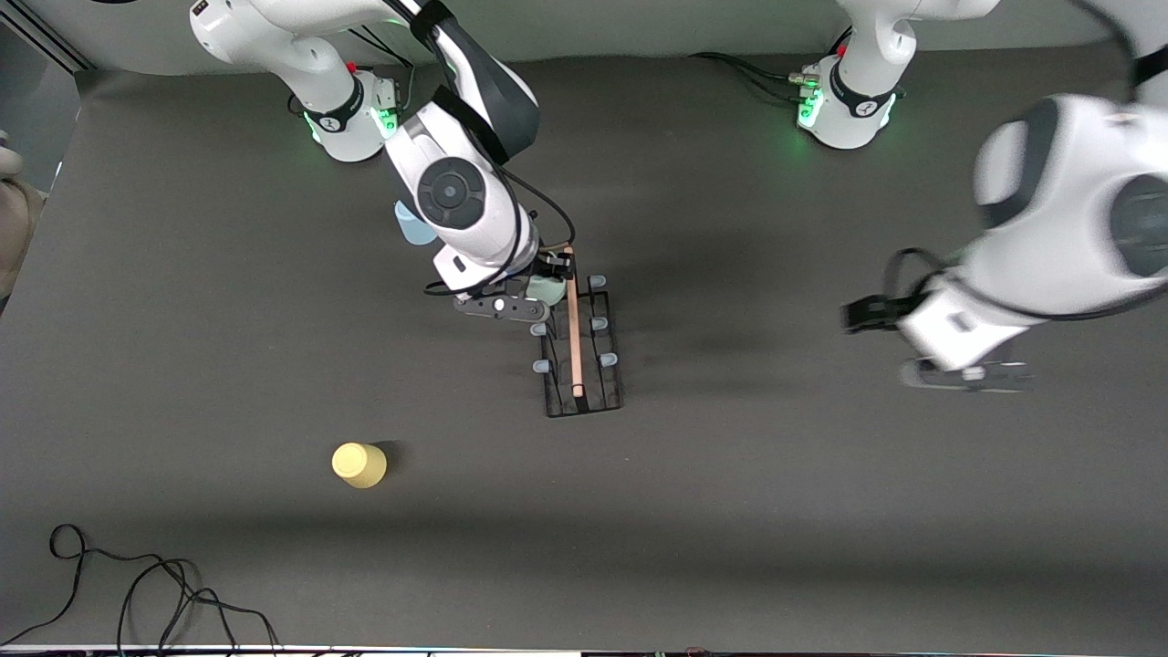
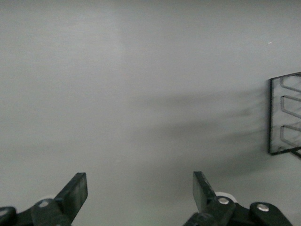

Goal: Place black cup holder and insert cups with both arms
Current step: 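Hang the green cup with the right gripper while the left gripper withdraws, then reach the right gripper to the yellow cup and grasp it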

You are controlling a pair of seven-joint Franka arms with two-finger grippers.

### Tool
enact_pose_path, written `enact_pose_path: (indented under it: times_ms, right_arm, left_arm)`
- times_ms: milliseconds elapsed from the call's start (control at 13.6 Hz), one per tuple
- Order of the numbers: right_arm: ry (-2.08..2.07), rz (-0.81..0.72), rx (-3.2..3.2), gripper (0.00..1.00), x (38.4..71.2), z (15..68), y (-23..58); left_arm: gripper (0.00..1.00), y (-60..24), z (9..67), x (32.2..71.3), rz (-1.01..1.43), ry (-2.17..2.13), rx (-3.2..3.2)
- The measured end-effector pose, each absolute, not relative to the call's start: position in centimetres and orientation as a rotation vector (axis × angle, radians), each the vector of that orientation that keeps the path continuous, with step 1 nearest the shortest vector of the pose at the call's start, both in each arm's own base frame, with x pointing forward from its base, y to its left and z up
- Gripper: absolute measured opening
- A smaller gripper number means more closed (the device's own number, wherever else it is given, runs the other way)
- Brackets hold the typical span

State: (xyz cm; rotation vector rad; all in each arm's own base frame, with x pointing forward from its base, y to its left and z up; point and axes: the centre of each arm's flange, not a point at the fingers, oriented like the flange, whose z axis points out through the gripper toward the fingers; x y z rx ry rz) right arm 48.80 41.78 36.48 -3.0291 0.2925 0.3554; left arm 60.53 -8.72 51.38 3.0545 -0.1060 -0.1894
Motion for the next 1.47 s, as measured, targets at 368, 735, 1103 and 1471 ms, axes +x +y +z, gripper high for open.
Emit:
enact_pose_path:
  times_ms: [368, 735, 1103, 1471]
  right_arm:
    - [0.311, 0.381, -3.048, 0.67, 48.7, 35.2, 40.9]
    - [0.359, 0.336, -3.033, 1.00, 50.5, 37.3, 39.0]
    - [0.188, 0.161, -3.061, 1.00, 58.9, 39.1, 25.9]
    - [0.055, -0.021, -3.117, 1.00, 67.1, 36.3, 9.2]
  left_arm:
    - [1.00, -0.6, 56.7, 58.0, -0.145, -0.108, 3.046]
    - [1.00, 1.2, 60.0, 56.0, -0.082, -0.078, 3.072]
    - [1.00, -2.7, 59.8, 55.9, -0.091, -0.080, 3.121]
    - [1.00, -4.6, 59.0, 56.0, -0.098, -0.106, 3.131]
